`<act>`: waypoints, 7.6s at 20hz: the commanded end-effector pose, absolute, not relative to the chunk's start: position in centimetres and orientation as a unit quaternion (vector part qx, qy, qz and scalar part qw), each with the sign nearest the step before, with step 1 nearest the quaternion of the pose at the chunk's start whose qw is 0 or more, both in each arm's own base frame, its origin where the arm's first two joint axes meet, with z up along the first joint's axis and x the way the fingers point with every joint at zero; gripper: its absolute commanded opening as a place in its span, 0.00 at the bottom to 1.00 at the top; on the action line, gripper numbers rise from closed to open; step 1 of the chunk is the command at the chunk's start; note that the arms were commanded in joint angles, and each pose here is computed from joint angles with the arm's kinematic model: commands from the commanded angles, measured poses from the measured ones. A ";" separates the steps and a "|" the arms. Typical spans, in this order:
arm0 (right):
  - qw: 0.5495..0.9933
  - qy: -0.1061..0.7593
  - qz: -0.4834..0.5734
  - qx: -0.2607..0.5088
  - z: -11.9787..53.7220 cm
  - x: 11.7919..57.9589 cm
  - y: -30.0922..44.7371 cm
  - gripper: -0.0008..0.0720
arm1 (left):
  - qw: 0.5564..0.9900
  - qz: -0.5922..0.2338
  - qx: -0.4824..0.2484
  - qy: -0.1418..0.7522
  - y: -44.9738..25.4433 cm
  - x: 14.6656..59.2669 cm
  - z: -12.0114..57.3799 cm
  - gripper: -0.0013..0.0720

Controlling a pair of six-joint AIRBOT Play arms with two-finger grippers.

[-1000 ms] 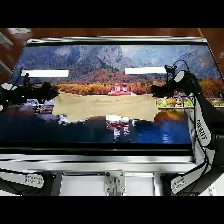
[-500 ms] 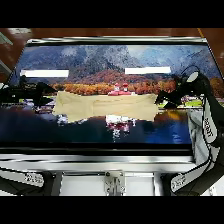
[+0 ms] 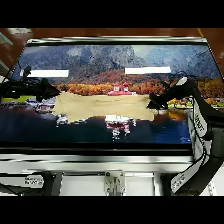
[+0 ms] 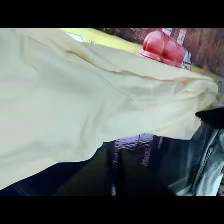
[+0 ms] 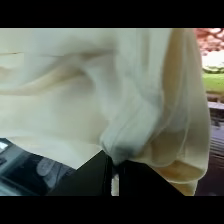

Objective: Fold the shirts.

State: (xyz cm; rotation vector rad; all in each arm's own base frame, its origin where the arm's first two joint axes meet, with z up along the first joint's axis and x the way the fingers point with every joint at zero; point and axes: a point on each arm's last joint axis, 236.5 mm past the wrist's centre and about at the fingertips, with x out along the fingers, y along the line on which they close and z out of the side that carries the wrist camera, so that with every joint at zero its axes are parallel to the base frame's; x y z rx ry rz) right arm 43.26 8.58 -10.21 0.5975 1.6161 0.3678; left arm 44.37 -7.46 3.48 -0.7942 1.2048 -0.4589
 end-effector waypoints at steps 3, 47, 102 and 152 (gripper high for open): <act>0.715 0.635 0.206 0.208 -0.6 44.0 9.2 0.09 | 0.745 -0.295 -0.267 0.535 -18.4 44.0 3.1 0.07; 0.644 0.711 -0.032 0.280 -7.6 30.1 -6.8 0.97 | 0.830 -0.250 -0.122 0.483 -13.7 42.0 14.0 0.07; 0.729 0.531 0.268 0.340 -3.2 40.4 38.0 0.97 | 0.886 -0.187 -0.206 0.371 -8.8 50.6 20.8 0.07; 0.631 0.607 -0.300 0.379 1.8 16.7 -22.8 0.10 | 0.875 -0.275 -0.107 0.384 -15.4 43.0 24.7 0.07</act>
